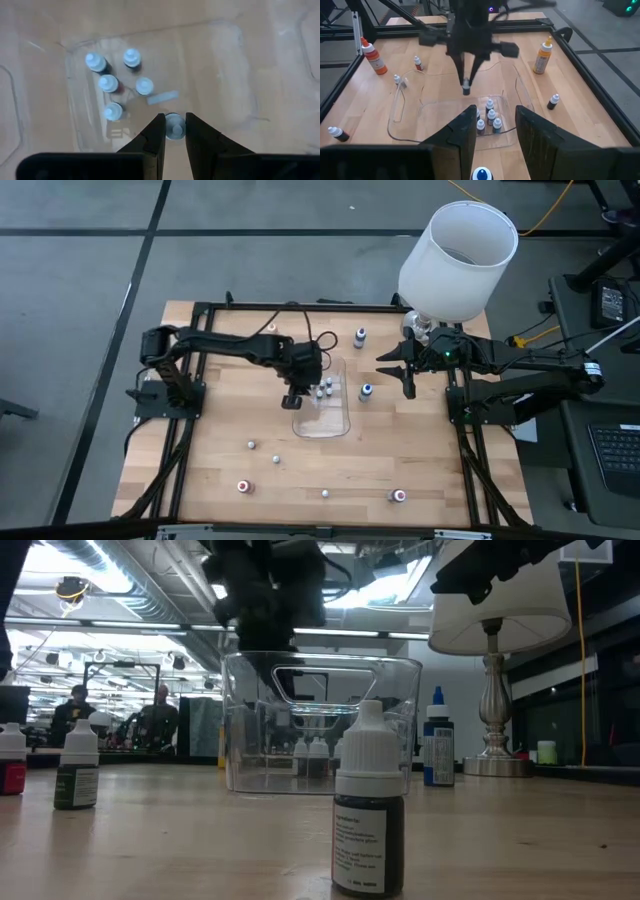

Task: Pick & Place food coloring
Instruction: Put the small blue food coloring into the transparent bin, then put the small red food coloring into the transparent bin

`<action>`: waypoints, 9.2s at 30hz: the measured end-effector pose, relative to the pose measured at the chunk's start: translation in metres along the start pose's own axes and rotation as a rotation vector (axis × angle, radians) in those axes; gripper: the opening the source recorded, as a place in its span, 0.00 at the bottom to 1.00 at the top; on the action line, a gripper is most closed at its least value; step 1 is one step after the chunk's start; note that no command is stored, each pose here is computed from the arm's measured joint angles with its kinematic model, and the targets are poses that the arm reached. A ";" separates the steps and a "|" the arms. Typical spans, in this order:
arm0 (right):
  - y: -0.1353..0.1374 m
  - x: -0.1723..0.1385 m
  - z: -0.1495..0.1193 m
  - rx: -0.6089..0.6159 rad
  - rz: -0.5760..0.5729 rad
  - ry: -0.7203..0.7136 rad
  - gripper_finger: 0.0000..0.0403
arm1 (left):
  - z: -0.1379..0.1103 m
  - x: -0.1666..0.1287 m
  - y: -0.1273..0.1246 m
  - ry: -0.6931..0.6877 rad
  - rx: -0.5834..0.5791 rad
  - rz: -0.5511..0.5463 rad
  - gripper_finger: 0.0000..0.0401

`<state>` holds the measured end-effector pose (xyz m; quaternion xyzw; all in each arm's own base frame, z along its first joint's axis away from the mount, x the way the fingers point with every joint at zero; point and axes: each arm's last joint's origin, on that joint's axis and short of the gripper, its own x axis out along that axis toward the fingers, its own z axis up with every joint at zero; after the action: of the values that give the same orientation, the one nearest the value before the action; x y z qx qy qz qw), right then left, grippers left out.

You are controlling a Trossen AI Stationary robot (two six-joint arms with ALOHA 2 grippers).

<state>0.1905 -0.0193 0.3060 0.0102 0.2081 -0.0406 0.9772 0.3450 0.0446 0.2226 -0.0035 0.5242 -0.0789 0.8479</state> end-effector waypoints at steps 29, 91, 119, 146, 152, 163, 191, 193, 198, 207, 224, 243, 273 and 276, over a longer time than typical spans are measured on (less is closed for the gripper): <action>0.000 0.000 -0.001 -0.002 0.000 0.008 0.34 | 0.009 0.034 0.012 0.073 -0.082 0.123 0.14; 0.000 0.000 -0.004 0.001 0.000 0.046 0.34 | 0.032 -0.038 0.009 0.116 0.010 0.263 0.30; 0.000 0.000 -0.005 -0.003 0.000 0.052 0.34 | -0.153 -0.139 -0.092 -0.177 -0.421 0.080 0.28; 0.000 0.000 -0.006 -0.003 0.000 0.059 0.34 | -0.171 -0.077 -0.133 -0.095 -0.521 -0.056 0.30; 0.000 0.000 -0.006 -0.004 0.000 0.061 0.34 | -0.161 -0.052 -0.147 -0.059 -0.512 -0.063 0.40; 0.000 0.000 -0.006 -0.054 0.002 0.062 0.34 | -0.160 -0.015 -0.164 0.048 -0.517 0.005 0.54; 0.000 0.000 -0.006 -0.055 0.002 0.062 0.34 | -0.158 0.012 -0.175 0.067 -0.449 0.038 0.26; 0.000 0.000 -0.006 -0.055 0.002 0.062 0.34 | -0.158 0.012 -0.175 0.067 -0.449 0.037 0.21; 0.000 0.000 -0.006 -0.055 0.002 0.061 0.34 | -0.149 0.003 -0.177 0.024 -0.455 0.015 0.12; 0.000 0.000 -0.006 -0.054 0.002 0.061 0.34 | -0.107 -0.099 -0.156 -0.165 -0.549 0.143 0.14; 0.000 0.000 -0.006 -0.054 0.002 0.061 0.34 | -0.011 -0.151 -0.089 -0.193 -0.527 0.115 0.14; 0.000 0.000 -0.006 -0.054 0.002 0.063 0.34 | 0.040 -0.024 -0.034 0.093 -0.306 0.121 0.14; 0.000 0.000 -0.010 -0.049 0.003 0.107 0.34 | 0.037 0.051 -0.012 -0.017 -0.162 0.085 0.15; 0.000 0.000 -0.010 -0.049 0.003 0.108 0.34 | 0.035 0.053 -0.008 -0.002 -0.159 0.091 0.15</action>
<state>0.1859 -0.0189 0.2967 -0.0113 0.2615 -0.0334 0.9646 0.3984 0.0271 0.1914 -0.0472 0.5277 0.0018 0.8481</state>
